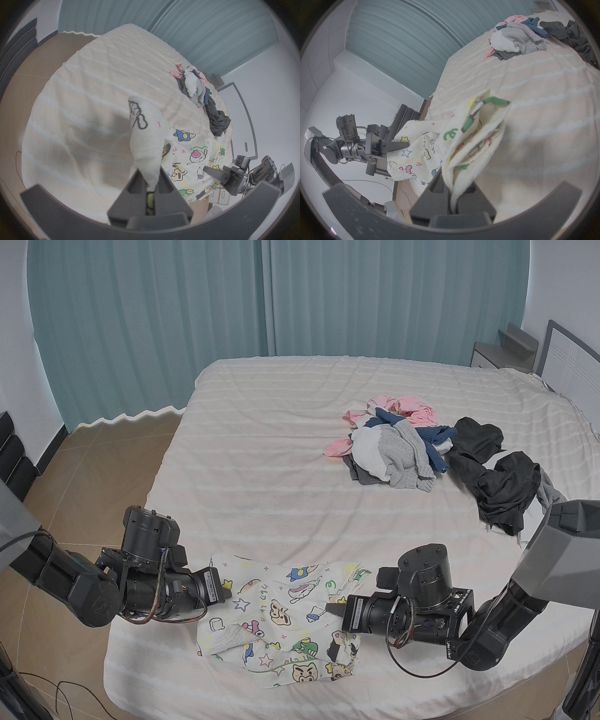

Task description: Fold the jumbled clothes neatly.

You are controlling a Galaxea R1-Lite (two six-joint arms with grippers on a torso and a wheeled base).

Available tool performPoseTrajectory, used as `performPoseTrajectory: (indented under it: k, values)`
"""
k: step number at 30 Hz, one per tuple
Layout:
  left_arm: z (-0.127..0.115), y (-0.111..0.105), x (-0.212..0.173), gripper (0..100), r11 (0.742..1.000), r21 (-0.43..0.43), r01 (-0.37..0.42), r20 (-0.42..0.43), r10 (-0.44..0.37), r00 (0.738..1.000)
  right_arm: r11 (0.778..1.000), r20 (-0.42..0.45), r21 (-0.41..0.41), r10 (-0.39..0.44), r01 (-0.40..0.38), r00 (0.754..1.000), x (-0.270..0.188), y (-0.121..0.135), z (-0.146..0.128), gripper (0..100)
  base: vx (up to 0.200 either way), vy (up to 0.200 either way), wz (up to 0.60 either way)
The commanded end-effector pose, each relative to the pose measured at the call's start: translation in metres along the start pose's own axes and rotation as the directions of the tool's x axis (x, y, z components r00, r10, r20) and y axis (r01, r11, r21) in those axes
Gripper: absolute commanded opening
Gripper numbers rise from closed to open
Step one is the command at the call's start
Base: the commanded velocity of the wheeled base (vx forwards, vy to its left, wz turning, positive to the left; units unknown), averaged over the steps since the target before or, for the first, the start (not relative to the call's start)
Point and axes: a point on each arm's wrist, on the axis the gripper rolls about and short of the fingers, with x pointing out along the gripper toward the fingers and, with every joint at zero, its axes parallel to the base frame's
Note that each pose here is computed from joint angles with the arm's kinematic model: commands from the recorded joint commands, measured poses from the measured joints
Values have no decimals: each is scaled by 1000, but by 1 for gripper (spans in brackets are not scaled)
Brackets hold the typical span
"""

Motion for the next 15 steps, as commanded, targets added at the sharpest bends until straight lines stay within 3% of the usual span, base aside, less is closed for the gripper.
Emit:
performPoseTrajectory:
  k: [1, 15]
  values:
    - [1, -10, -2, 0, 1000, 9, 6, -13, -6, 1000, 1000, 22, -1, 16, -16, 1000, -12, 5, 6, 0, 0, 0, 0]
    - [3, -23, -3, 0, 999, 30, 29, -16, -29, 999, 1000, 50, 9, 9, -9, 999, -25, 2, 14, 0, 0, -200, 0]
